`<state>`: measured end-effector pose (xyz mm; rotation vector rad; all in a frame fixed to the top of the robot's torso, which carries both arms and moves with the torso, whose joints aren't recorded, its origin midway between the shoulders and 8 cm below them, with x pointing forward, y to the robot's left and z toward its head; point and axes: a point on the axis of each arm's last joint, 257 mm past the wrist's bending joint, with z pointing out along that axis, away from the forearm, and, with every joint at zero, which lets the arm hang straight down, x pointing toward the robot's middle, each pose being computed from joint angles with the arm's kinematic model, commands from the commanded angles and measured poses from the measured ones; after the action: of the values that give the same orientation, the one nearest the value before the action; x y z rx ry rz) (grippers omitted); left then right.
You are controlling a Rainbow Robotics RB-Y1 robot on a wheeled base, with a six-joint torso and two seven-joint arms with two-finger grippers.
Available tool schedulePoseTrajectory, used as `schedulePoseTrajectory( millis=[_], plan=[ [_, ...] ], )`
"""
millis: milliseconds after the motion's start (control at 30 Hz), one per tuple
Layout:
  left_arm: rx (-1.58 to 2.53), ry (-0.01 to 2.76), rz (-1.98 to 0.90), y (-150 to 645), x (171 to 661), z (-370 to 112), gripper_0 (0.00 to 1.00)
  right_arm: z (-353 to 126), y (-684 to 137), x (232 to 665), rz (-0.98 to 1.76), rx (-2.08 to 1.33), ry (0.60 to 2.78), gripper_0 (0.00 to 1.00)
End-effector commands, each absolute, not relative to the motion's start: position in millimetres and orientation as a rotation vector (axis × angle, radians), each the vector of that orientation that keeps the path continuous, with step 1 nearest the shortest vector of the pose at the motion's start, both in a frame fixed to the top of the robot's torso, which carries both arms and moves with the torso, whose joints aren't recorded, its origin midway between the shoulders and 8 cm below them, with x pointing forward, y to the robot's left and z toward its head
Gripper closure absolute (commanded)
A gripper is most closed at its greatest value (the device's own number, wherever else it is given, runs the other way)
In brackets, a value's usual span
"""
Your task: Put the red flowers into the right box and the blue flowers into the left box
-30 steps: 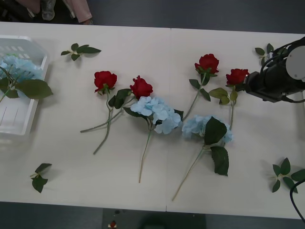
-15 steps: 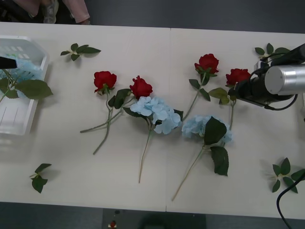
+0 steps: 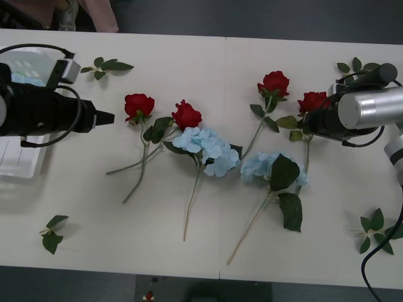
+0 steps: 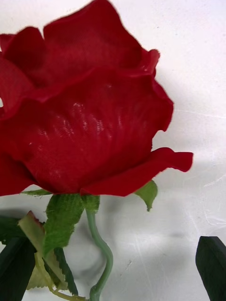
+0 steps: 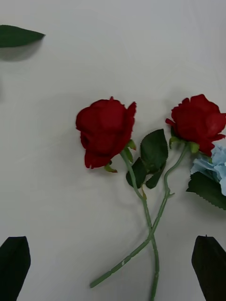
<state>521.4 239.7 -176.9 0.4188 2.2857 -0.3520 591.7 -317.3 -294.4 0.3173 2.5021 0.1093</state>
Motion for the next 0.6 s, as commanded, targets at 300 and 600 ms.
schedulePoseTrajectory(
  millis=[300, 600],
  plan=[
    [0.408, 2.294, -0.411, 205, 545, -171, 0.00, -283, -303, 603, 0.076, 0.213, 2.482, 0.00],
    [0.317, 2.353, -0.513, 164, 561, -200, 0.00, -290, -300, 602, 0.072, 0.204, 2.490, 0.40]
  ],
)
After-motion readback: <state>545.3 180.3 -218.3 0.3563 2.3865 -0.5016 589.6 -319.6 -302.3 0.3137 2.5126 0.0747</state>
